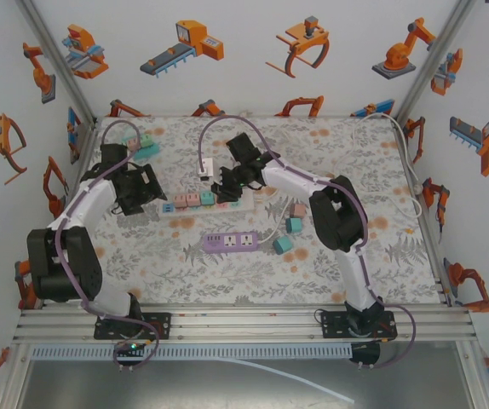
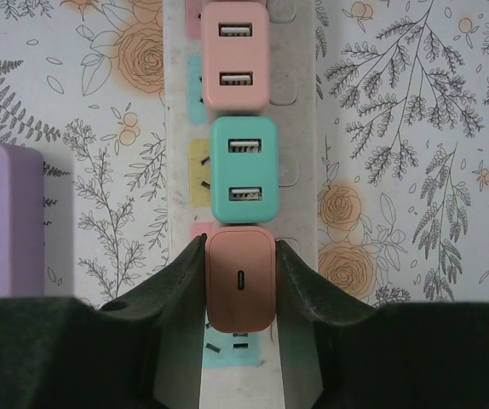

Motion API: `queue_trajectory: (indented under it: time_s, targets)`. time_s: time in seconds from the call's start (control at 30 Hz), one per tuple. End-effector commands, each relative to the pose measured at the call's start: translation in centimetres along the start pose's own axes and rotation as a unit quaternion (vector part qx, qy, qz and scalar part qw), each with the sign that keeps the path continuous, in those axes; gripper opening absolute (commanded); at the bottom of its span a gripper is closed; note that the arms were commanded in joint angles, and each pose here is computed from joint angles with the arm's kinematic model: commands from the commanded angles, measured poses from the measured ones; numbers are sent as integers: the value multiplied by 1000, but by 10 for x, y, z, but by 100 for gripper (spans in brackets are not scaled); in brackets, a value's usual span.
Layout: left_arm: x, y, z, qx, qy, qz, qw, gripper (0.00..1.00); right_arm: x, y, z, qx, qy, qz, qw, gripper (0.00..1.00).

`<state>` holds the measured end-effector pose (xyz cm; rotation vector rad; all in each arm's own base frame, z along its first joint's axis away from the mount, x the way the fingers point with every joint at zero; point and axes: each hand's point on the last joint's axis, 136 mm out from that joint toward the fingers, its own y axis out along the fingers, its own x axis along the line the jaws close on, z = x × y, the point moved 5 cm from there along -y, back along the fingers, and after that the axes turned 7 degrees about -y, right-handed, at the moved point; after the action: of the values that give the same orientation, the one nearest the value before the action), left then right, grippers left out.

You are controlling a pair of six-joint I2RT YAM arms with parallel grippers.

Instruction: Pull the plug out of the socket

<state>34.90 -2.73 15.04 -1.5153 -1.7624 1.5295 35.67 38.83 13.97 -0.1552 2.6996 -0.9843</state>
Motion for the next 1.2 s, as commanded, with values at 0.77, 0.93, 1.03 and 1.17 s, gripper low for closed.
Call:
queue_trajectory:
  time_s: [0.77, 0.93, 1.03, 1.17]
  targets:
    - [9, 60, 30, 96, -1, -26, 995, 43, -13, -9, -32, -48, -3, 10, 999, 28]
    - [18, 62, 40, 106, 10, -65, 992, 41, -20, -11, -41, -62, -5, 22, 998, 28]
    - [24, 63, 43, 107, 12, -86, 990, 41, -25, -11, -43, -69, 0, 33, 997, 27]
    - [31, 62, 45, 104, 19, -110, 988, 41, -27, -11, -44, -75, 7, 37, 996, 27]
